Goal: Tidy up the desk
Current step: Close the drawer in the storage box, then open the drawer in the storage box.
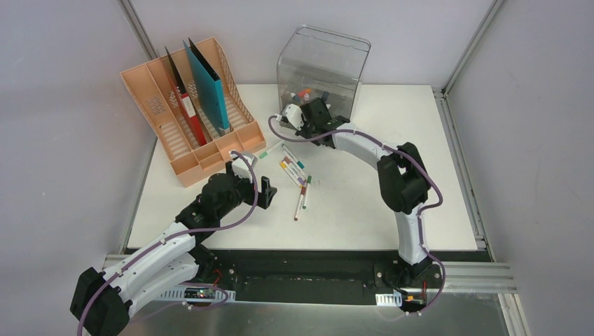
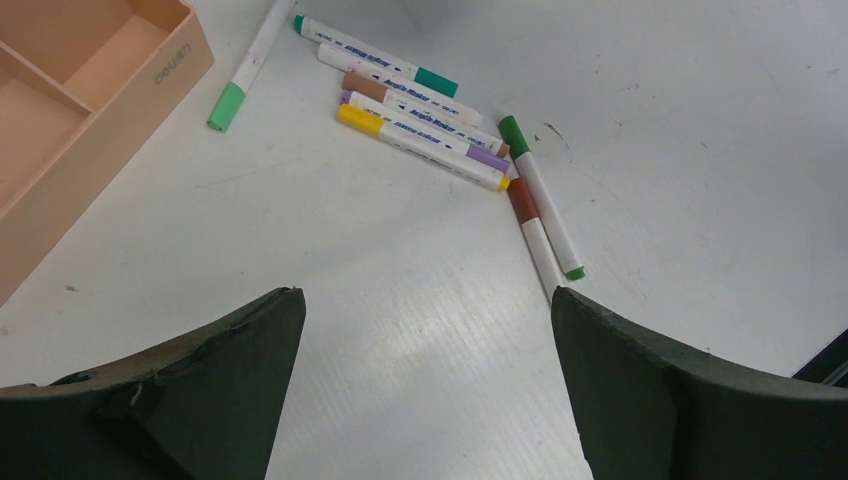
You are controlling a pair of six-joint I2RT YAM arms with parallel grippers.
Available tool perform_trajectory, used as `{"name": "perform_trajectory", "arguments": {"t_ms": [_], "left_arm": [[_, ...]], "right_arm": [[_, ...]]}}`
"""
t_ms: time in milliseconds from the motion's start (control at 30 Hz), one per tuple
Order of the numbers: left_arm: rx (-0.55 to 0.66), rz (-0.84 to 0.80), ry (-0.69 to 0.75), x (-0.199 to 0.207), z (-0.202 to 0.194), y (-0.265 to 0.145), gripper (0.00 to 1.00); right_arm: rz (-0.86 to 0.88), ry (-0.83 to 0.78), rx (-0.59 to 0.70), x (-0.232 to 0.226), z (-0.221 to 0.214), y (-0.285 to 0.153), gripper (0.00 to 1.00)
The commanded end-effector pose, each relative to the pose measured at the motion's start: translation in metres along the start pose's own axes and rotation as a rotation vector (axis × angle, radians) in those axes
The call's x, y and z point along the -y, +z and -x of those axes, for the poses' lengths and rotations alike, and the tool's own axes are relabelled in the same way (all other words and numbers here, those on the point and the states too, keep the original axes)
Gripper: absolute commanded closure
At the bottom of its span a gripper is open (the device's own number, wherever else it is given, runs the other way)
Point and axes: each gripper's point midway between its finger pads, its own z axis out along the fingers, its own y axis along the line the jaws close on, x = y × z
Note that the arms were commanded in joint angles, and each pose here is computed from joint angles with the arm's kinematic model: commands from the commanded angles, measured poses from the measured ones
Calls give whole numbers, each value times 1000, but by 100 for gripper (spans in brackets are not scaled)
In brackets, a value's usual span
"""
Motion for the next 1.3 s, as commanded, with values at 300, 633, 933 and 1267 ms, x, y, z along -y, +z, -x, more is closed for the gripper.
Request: {"name": "perform_trajectory", "arguments": {"t_ms": [300,633,933,1267], "left_arm": [[45,-20,-12,4,9,1,3],[43,-25,-19,5,8,3,3],[37,-67,-64,15,8,11,3],[110,-171,-173,37,27,33,2]], "right_arm": [[-435,-16,-18,75,-6,1,21],[51,18,3,-8,-13,-56,15],[395,-12,239,-66,-14,-157,9],[466,140,522,-42,-23,-228,5]]}}
